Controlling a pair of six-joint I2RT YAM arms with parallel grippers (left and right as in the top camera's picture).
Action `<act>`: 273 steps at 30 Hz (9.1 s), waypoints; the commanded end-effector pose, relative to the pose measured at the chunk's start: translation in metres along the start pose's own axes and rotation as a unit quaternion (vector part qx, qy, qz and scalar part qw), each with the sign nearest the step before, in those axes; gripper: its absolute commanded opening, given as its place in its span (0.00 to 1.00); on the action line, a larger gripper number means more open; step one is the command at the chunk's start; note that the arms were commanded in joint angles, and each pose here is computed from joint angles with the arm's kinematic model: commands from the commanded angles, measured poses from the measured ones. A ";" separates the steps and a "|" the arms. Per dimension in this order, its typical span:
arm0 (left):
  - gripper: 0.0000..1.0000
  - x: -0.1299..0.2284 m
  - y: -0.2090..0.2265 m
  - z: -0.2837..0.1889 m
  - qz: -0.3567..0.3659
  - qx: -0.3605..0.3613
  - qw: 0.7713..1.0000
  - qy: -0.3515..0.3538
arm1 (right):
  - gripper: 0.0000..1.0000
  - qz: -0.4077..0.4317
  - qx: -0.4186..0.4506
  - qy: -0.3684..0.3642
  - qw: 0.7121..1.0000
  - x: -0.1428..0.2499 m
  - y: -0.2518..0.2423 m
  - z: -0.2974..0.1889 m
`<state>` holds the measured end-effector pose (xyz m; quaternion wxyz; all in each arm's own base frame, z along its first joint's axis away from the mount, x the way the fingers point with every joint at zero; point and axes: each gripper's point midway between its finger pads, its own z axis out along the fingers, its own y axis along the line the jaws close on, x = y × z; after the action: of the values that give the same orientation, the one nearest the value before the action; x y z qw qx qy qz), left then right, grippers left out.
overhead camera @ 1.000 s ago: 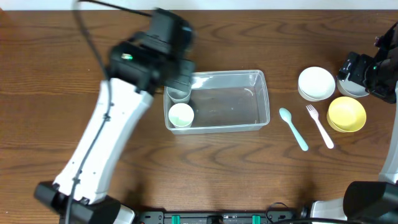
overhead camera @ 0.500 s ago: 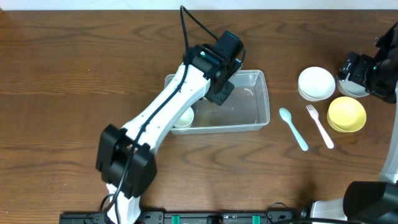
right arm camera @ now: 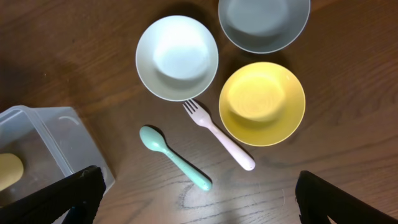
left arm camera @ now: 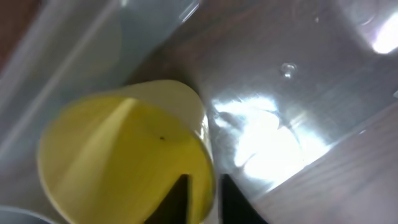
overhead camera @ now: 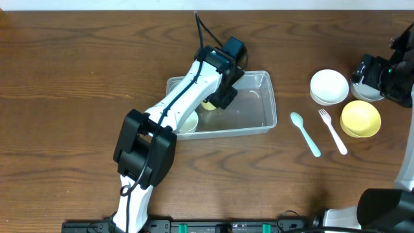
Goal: Pack container
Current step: 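Place the yellow cup in the container and retract left arm, then grasp the white bowl rim with the right gripper, then place the white bowl in the container's right half and release, then grasp the yellow bowl rim with the right gripper, then stack the yellow bowl onto the white bowl in the container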
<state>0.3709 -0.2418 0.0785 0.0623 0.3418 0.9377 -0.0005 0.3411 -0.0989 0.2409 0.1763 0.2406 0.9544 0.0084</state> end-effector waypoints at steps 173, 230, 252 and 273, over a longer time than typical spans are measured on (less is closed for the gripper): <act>0.70 0.147 0.193 -0.178 -0.467 -0.025 0.873 -0.140 | 0.73 -0.265 -0.044 -0.057 0.961 0.026 0.234 0.007; 0.71 0.148 0.191 -0.177 -0.468 -0.023 0.873 -0.135 | 0.01 0.025 0.086 0.136 0.987 0.038 -0.018 0.168; 0.70 0.148 0.191 -0.177 -0.468 -0.023 0.873 -0.135 | 0.01 -0.496 -0.115 -0.033 0.860 0.122 0.273 0.008; 0.70 0.149 0.191 -0.177 -0.468 -0.023 0.873 -0.135 | 0.23 -0.526 -0.084 0.089 0.841 0.174 0.286 0.091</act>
<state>0.3620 0.0062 0.2494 0.1978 -0.1386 0.9688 -0.0553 0.3616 0.2261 0.1289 0.0927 -0.3091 0.9464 0.0160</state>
